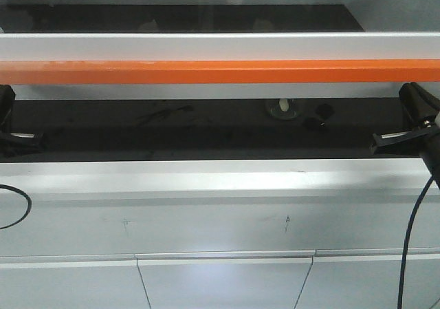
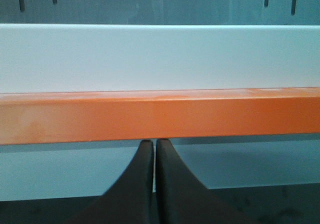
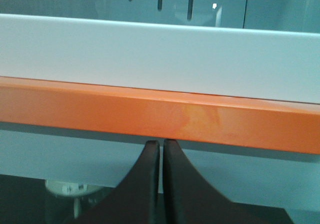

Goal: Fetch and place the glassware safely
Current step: 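Lift the orange handle with both grippers to raise the sash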

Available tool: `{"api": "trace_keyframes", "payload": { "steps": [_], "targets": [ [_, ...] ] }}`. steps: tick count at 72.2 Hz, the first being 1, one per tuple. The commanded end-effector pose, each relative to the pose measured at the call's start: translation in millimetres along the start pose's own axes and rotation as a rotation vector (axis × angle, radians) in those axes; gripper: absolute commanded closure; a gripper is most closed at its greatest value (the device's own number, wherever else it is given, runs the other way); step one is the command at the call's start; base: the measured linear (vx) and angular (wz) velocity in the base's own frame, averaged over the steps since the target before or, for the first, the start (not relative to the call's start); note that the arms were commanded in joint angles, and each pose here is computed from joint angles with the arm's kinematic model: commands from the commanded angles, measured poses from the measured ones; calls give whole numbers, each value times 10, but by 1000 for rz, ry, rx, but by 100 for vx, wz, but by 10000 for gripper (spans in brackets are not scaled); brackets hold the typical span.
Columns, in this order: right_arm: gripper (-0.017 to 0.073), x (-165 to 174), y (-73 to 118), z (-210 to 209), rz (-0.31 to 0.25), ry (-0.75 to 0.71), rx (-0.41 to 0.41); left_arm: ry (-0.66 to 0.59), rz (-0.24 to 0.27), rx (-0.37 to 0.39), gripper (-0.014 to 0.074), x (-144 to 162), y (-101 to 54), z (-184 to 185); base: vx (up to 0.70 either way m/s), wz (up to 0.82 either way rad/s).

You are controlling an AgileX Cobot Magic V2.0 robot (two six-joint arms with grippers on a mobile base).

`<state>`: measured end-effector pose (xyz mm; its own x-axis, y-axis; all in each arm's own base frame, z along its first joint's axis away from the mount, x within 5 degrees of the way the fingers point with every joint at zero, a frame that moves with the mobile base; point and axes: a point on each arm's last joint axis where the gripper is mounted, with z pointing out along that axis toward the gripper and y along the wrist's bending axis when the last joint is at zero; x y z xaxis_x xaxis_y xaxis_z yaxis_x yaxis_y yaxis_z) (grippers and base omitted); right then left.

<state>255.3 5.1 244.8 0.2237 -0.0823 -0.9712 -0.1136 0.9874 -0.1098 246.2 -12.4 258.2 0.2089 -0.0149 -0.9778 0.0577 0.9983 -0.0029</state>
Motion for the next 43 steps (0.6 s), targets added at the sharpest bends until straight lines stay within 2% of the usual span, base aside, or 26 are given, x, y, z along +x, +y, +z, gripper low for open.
{"api": "trace_keyframes", "payload": {
  "steps": [1,21,43],
  "targets": [
    [559,-379,-19,72,-25,-212,-11,-236,-14,-7,595,-424,8,39,0,0],
    [559,-726,-35,126,-74,-266,-23,-298,3,14,595,-725,-13,105,0,0],
    [559,-735,-18,115,-70,-235,-43,-231,3,11,595,-679,-11,118,0,0]
  ]
}}
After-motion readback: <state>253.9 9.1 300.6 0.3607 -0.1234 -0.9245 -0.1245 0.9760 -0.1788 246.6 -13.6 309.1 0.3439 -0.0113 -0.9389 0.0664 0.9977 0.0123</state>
